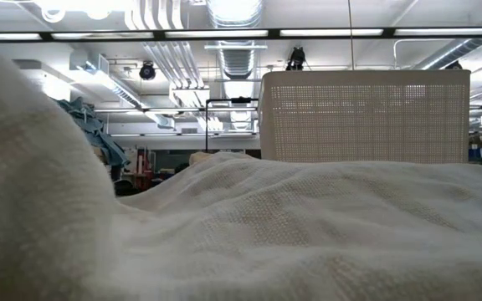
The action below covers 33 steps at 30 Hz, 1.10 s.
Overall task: Fold towel
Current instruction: Fold the white checkered towel
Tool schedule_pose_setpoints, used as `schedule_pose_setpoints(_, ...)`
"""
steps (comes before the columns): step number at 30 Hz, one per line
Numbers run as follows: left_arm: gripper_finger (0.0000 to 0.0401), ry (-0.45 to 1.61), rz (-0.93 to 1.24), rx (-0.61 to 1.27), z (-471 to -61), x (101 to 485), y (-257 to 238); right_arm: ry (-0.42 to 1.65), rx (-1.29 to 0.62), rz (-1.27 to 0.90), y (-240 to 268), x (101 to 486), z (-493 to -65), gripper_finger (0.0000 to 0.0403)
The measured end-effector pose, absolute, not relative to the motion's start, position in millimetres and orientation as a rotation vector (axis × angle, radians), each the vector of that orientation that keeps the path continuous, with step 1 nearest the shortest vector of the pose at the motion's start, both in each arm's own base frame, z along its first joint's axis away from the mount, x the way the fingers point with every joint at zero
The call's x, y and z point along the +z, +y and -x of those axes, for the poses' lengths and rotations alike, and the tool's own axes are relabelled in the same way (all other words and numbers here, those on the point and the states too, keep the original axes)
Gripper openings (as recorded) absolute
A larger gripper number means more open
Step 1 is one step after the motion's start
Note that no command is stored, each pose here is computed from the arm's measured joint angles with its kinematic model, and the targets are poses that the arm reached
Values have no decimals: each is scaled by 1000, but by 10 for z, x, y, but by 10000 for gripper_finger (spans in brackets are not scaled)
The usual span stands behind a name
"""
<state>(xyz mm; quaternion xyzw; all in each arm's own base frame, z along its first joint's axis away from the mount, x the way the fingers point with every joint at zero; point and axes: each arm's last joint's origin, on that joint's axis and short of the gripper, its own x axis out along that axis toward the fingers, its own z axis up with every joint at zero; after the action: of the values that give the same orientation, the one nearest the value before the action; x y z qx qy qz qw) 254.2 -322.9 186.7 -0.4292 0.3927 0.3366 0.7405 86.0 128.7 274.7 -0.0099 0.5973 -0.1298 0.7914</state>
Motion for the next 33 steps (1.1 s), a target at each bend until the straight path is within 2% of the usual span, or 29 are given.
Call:
schedule_pose_setpoints(5,1,860,845,783,-2471,2347,-3242,1271,-186,75,1327,2755,-838,181)
schedule_pose_setpoints(11,1,762,750,817,-2353,2978,-3140,1221,27,72,1519,2754,-855,181)
schedule_pose_setpoints(17,0,678,703,728,-2433,3226,-3035,1259,127,122,1713,2644,-898,181)
schedule_pose_setpoints(22,0,457,647,645,-2432,3460,-3040,1352,236,211,1959,2441,-928,181)
schedule_pose_setpoints(29,0,167,525,500,-2282,4014,-3091,1480,181,348,2164,2087,-968,181)
schedule_pose_setpoints(33,0,40,451,458,-2202,4224,-3146,1444,81,420,2212,1930,-1016,181)
